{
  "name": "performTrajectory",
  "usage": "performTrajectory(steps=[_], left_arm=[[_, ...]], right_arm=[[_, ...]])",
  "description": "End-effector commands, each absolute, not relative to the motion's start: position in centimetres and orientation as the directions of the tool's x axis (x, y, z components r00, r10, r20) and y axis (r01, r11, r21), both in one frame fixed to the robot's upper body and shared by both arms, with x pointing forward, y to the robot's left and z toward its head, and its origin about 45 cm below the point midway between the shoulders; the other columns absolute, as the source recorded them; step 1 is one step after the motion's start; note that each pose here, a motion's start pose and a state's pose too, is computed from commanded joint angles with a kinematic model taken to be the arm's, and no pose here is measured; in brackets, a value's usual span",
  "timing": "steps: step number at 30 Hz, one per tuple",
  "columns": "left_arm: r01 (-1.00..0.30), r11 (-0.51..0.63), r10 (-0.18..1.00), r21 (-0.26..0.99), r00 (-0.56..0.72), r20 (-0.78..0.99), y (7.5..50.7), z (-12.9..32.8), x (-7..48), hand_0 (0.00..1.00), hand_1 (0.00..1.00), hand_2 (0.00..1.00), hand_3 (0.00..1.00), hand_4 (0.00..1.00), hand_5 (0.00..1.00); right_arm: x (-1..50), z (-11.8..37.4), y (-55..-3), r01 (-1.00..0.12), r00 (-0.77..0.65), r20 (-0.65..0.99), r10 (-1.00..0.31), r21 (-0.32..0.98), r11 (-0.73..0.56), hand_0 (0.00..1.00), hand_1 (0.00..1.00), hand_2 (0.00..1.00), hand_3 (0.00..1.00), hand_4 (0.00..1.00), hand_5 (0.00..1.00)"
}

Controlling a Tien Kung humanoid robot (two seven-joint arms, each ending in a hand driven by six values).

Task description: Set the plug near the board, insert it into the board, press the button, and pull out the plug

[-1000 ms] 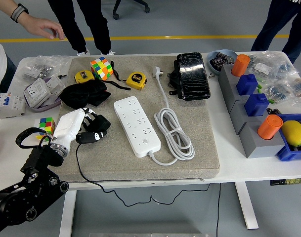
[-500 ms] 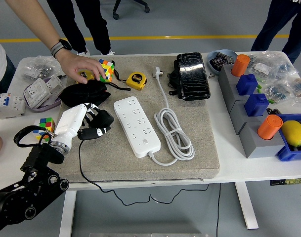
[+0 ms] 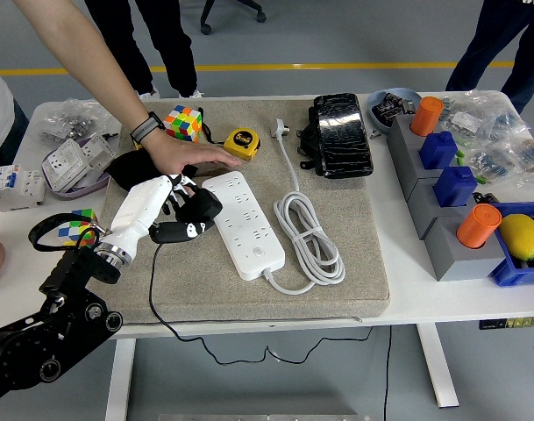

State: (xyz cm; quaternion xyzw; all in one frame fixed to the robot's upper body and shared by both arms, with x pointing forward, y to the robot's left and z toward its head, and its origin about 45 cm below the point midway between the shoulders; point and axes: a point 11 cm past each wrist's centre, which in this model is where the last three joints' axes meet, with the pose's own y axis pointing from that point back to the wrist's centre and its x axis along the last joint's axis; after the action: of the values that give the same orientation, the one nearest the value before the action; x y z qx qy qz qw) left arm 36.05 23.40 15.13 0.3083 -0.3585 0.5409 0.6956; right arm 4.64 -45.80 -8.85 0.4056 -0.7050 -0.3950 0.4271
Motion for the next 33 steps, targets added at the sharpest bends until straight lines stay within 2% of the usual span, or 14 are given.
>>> performTrajectory(steps=[16,33], left_arm=[[-0.944,0.327,0.495,0.035,0.203,0.845,21.8,15.7,36.5,0.272,0.358,0.395,0.543,0.783,0.002],[-0.932,0.358,0.449,0.056,0.224,0.865,21.4,15.0,36.7,0.274,0.36,0.396,0.544,0.788,0.002]], right_arm=[[4.5,-8.9,-45.6,-0.238,-0.312,0.281,-0.908,0.901,0.361,0.57,0.646,0.625,0.539,0.922,0.483],[4.5,-8.9,-45.6,-0.242,-0.314,0.279,-0.908,0.901,0.36,0.571,0.646,0.625,0.539,0.923,0.483]])
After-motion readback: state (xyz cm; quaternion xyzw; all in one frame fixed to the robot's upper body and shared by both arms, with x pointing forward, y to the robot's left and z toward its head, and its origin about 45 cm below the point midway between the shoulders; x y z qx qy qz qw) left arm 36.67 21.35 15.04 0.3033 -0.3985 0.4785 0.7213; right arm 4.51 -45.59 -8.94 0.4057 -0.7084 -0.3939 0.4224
